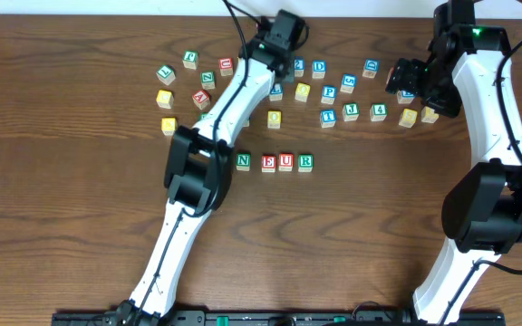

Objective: Spell out NEURIPS
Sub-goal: 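Lift the red I block with the left gripper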

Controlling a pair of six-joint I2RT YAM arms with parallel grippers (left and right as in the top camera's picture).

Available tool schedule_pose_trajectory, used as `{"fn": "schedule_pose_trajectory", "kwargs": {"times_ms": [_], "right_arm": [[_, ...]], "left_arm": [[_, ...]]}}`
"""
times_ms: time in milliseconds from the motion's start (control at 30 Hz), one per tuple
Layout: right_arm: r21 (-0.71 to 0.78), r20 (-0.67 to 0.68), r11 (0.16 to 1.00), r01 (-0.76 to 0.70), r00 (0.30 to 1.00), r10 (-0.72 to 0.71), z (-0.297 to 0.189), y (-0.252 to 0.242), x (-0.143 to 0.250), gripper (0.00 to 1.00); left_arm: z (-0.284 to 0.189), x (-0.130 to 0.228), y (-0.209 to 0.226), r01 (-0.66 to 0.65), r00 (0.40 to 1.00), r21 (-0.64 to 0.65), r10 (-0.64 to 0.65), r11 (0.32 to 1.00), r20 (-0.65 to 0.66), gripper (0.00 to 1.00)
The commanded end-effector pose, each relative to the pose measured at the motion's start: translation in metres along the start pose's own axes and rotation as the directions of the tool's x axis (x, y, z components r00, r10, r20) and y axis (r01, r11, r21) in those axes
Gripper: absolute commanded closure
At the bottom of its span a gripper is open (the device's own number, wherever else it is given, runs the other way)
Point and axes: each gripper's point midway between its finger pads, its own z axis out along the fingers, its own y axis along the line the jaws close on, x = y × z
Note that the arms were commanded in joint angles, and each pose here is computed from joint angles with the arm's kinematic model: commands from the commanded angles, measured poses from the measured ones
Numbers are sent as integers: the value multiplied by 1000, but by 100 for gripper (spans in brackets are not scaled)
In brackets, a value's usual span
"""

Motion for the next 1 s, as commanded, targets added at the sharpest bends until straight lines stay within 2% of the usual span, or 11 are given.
{"fn": "schedule_pose_trajectory", "kwargs": {"times_ms": [0, 200, 300, 400, 667, 967], "right_arm": [[4, -10, 1000, -5, 1000, 5, 4, 3, 3, 1], [3, -10, 1000, -3, 1000, 3, 4, 3, 3, 1], [3, -10, 1000, -2, 1000, 2, 4, 4, 3, 1], [3, -10, 1000, -2, 1000, 2, 4, 4, 3, 1], [3, -10, 1000, -3, 1000, 3, 4, 3, 3, 1], [3, -10, 1000, -1, 1000, 1, 4, 4, 3, 1]], "left_arm": [[-71, -46, 0, 21, 994, 45, -26, 999, 105, 66], [-129, -35, -11, -7, 999, 126, 3, 992, 34, 66], [-155, -15, -19, -30, 998, 172, 38, 985, -41, 66], [-171, 11, -22, -63, 989, 164, 84, 984, -125, 66], [-195, 86, -23, -179, 911, 116, 209, 977, -357, 66], [-208, 113, -6, -236, 847, 85, 247, 968, -471, 66]]}}
